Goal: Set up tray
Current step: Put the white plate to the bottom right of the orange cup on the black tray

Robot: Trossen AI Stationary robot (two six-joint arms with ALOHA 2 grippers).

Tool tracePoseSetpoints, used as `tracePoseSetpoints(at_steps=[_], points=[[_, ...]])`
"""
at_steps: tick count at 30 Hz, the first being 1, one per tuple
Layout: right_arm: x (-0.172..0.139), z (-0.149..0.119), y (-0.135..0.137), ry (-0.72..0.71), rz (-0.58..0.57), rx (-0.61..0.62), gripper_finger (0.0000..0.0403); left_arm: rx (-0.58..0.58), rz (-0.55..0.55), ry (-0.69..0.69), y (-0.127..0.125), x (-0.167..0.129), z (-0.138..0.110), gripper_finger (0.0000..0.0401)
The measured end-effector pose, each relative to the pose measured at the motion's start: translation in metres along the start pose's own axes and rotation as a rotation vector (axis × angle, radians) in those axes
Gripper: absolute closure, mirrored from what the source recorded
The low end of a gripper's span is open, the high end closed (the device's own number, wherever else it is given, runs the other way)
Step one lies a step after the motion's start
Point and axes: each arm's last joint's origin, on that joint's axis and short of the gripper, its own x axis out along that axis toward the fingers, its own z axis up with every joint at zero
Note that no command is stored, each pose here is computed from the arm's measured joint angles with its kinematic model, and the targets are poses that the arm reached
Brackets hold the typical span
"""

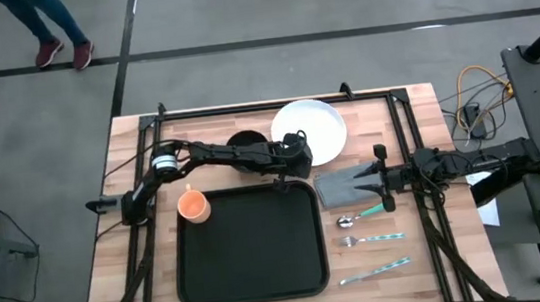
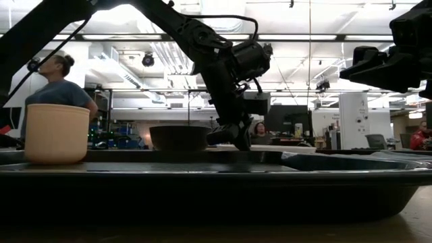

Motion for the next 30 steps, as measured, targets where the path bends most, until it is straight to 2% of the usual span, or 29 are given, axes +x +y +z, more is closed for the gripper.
tracePoseSetpoints(at_steps=[8,11,18,24,30], points=[[0.0,0.0,0.0,0.0,0.0,0.0,0.028,0.032,0.014,0.005,0.002,-0.002,0.002,0.0401],[0.0,0.0,0.0,0.0,0.0,0.0,0.028,0.037,0.057,0.018,0.006,-0.009,0.009,0.0401],[0.0,0.0,0.0,0.0,0.0,0.0,0.028,0.064,0.086,0.004,0.015,-0.039,0.035,0.0401],[0.0,0.0,0.0,0.0,0.0,0.0,0.028,0.066,0.154,0.055,0.019,-0.068,0.052,0.0401],[0.0,0.0,0.0,-0.001,0.0,0.0,0.028,0.034,0.108,0.1,0.007,-0.083,0.058,0.0401]])
